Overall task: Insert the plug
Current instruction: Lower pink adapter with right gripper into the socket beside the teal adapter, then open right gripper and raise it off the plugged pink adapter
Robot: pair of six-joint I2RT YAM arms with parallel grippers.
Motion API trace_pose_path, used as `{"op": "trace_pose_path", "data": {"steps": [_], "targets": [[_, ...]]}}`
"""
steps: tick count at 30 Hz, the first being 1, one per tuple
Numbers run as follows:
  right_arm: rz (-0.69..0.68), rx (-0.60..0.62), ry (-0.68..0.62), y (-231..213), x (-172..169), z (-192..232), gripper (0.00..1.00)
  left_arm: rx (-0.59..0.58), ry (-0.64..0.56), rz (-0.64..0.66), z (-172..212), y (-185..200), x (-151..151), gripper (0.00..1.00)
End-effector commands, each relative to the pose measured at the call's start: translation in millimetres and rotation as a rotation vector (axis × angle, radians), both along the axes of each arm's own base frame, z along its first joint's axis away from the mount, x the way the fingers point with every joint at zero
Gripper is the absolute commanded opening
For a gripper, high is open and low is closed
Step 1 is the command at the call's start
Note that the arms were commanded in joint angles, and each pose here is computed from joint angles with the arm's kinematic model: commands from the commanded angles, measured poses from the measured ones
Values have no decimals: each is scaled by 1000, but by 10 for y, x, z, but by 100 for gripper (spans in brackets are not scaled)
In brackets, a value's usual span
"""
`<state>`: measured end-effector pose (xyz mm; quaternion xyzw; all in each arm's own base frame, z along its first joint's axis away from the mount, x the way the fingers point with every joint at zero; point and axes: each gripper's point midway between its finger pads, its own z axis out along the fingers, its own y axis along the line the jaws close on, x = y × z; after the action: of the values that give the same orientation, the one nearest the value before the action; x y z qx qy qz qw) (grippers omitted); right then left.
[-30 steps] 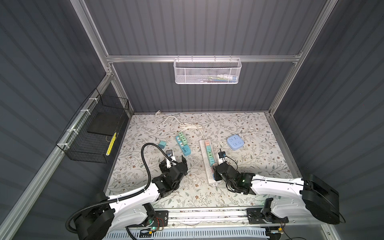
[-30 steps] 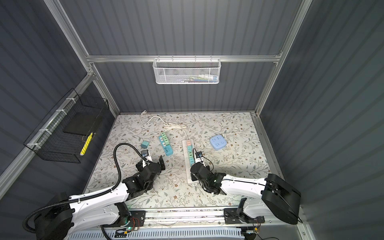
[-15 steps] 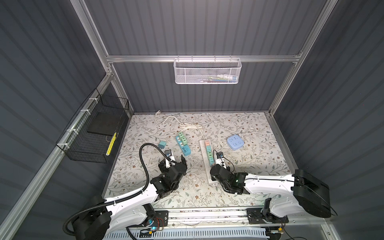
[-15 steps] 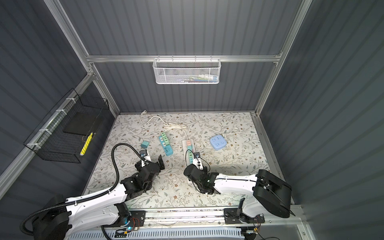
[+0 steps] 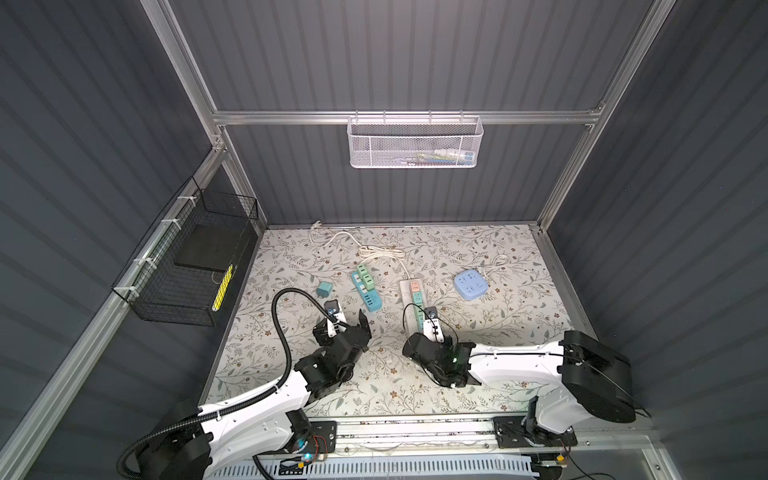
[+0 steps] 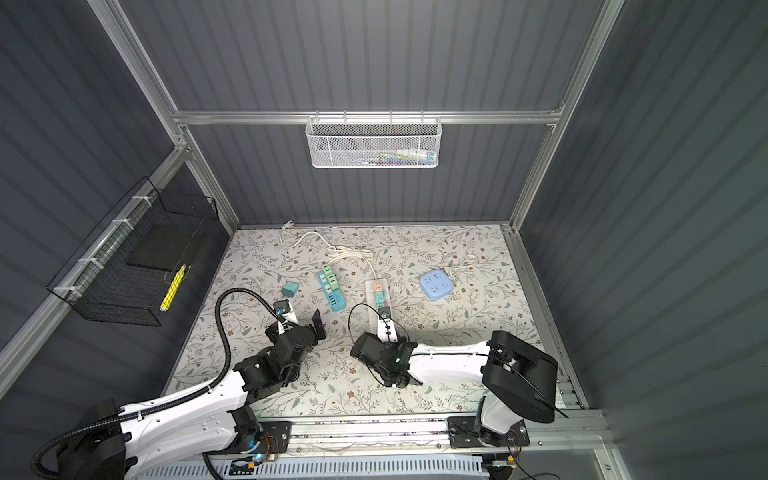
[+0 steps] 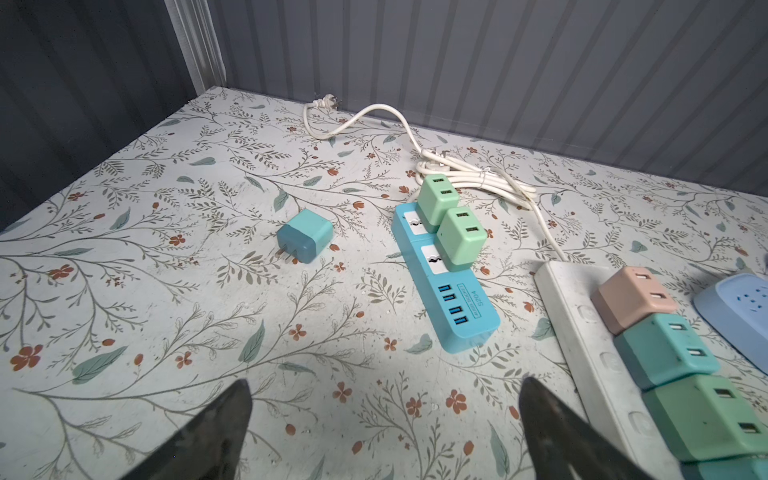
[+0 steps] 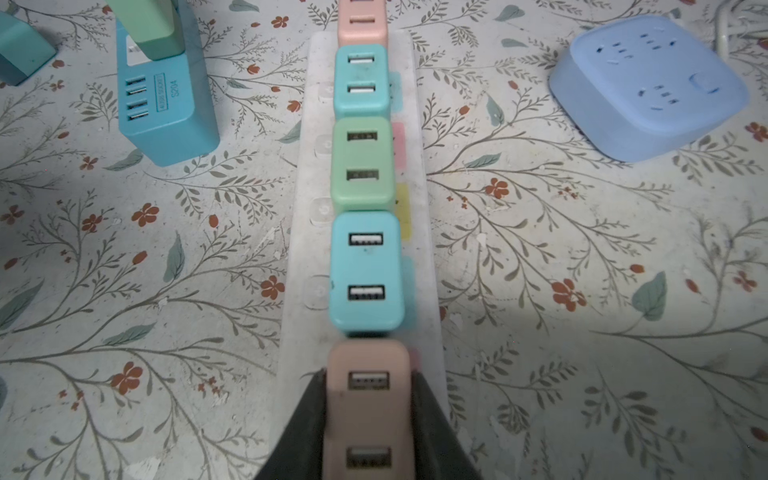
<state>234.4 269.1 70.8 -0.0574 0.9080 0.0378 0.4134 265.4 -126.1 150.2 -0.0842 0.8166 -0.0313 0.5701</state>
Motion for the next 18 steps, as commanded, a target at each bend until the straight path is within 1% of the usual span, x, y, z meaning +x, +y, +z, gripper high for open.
{"op": "trace_pose_path", "data": {"steps": [1,3,5,8,10,11,12,14,18], "targets": [[36,-95,167,-128,-277,-388,21,-1,4,30,-6,90,-29,100],[38,-103,180,-139,-294,-410,22,-10,7,31,-7,97,-39,100],[40,-93,182,-143,-306,-389,25,-21,13,35,-24,108,-51,100],[67,-48,160,-82,-292,-245,40,-30,14,27,-5,97,-56,100],[103,-6,128,30,-254,-47,51,-32,10,24,46,92,-55,100],[143,7,111,117,-231,85,57,-25,8,20,78,90,-55,100],[176,20,102,192,-212,200,61,-22,7,17,107,91,-56,100],[197,18,82,237,-161,440,67,-16,0,12,178,94,-58,100],[206,42,45,189,-75,725,73,-15,-13,6,265,116,-74,100]]}}
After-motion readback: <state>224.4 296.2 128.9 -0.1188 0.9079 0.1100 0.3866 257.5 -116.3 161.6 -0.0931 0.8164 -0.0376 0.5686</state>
